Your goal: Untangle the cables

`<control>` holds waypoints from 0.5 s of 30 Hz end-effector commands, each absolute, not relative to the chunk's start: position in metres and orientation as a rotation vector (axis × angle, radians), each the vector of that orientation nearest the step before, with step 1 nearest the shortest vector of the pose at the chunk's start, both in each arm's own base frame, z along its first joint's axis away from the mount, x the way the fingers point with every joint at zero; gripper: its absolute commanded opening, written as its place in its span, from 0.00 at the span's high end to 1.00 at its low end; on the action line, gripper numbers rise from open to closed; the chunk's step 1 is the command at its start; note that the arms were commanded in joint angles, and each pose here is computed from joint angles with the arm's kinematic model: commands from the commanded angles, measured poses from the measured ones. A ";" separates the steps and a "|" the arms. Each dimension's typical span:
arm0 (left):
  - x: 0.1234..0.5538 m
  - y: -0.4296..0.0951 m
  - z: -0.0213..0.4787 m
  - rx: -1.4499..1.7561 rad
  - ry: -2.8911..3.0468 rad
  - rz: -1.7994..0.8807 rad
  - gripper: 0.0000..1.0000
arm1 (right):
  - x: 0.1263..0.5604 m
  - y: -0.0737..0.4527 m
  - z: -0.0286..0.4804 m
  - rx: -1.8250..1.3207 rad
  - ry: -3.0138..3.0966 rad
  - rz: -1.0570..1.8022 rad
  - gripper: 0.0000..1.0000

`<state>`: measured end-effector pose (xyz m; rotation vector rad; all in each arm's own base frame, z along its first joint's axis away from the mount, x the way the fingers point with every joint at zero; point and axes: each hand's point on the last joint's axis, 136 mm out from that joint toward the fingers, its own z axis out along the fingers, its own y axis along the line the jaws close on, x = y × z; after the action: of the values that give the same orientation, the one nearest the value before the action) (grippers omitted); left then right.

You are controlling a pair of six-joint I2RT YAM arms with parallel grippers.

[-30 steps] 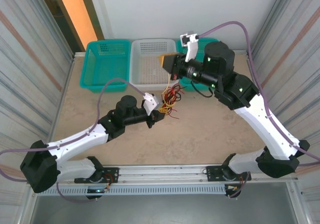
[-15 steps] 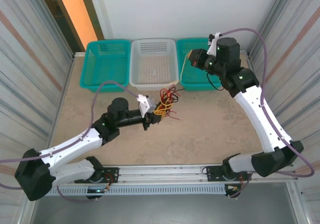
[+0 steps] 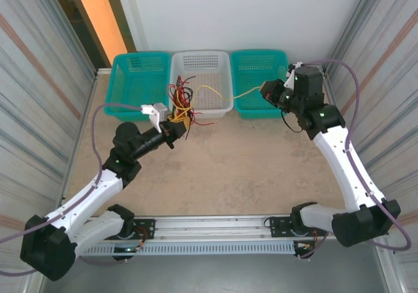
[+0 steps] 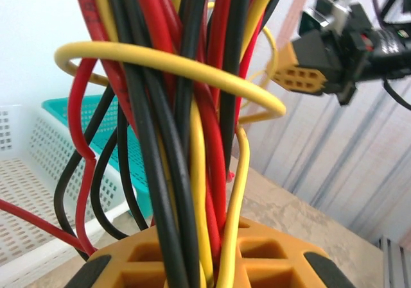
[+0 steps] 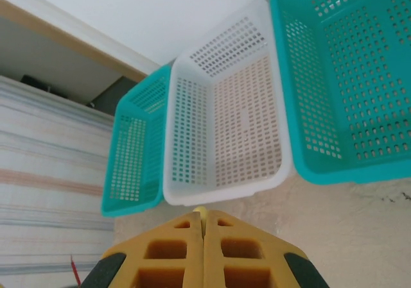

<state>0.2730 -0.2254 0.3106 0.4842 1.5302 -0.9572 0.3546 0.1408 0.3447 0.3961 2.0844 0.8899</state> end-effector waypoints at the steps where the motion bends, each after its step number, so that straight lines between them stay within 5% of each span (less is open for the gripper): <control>1: 0.289 -0.204 0.333 0.314 1.510 -0.893 1.00 | 0.341 0.140 0.352 0.388 2.066 0.920 1.00; 8: 0.312 -0.189 0.324 0.207 1.569 -0.847 1.00 | 0.308 0.165 0.358 0.204 2.059 0.949 1.00; 15: 0.329 -0.182 0.301 0.170 1.684 -0.756 1.00 | 0.254 0.212 0.422 -0.143 1.884 1.092 1.00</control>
<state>0.3201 -0.1903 0.2848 0.2071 1.7072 -0.8022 0.2765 0.2006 0.3751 0.0273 2.0329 1.0442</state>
